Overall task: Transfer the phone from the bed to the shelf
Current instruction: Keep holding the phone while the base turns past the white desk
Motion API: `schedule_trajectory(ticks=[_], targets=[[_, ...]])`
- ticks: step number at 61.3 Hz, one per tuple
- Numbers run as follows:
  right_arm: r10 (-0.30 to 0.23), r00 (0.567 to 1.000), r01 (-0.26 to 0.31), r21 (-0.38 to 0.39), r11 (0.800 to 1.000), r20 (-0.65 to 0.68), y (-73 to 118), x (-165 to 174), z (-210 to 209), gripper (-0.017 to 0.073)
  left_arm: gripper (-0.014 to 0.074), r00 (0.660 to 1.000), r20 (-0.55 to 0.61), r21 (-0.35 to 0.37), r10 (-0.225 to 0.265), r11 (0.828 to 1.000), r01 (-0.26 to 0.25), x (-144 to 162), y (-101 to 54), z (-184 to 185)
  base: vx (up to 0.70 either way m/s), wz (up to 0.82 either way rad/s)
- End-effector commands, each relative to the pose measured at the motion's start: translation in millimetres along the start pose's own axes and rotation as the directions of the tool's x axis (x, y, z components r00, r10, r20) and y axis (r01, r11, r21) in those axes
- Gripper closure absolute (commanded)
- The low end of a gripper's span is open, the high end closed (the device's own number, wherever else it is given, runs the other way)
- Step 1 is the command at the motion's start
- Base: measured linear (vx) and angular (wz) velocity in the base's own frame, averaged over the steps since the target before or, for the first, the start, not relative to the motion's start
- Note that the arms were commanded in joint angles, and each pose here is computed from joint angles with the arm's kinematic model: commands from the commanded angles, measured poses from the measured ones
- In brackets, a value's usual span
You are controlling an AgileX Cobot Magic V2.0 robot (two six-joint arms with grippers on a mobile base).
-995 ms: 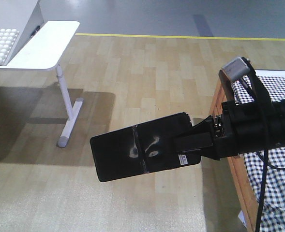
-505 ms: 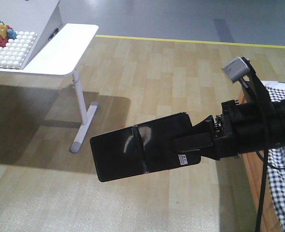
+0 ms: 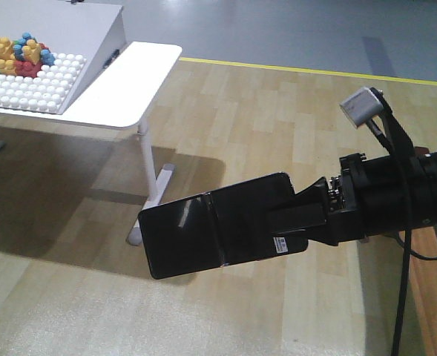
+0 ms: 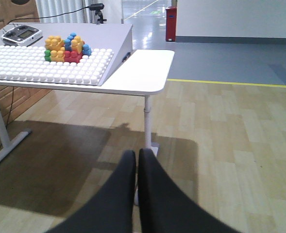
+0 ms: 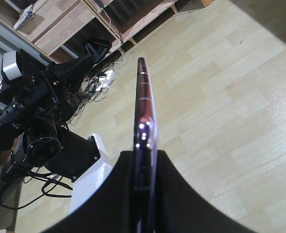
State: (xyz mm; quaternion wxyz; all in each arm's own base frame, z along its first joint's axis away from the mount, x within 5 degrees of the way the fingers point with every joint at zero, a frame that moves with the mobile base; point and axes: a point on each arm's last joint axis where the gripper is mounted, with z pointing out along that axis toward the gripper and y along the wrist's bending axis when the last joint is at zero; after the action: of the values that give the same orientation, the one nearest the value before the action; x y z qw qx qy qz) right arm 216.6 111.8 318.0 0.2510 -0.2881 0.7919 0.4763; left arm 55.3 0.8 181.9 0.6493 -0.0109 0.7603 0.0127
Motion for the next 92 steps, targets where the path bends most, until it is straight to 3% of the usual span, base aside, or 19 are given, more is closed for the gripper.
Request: schedule_trajectory(ticks=[1, 52, 92], targets=[[-0.021, 0.998, 0.027, -0.103, 0.994, 0.058, 21.4, -9.0, -8.4, 0.0561, 0.0593, 0.997, 0.076, -0.009, -0.01, 1.0, 0.01, -6.1, 0.9, -0.5, 0.19, 0.18], [-0.021, 0.998, 0.027, -0.103, 0.994, 0.058, 21.4, -9.0, -8.4, 0.0561, 0.0593, 0.997, 0.076, -0.009, -0.01, 1.0, 0.01, -6.1, 0.9, -0.5, 0.2, 0.24], [-0.021, 0.998, 0.027, -0.103, 0.994, 0.058, 21.4, -9.0, -8.4, 0.0561, 0.0593, 0.997, 0.076, -0.009, -0.01, 1.0, 0.01, -6.1, 0.9, -0.5, 0.23, 0.47]])
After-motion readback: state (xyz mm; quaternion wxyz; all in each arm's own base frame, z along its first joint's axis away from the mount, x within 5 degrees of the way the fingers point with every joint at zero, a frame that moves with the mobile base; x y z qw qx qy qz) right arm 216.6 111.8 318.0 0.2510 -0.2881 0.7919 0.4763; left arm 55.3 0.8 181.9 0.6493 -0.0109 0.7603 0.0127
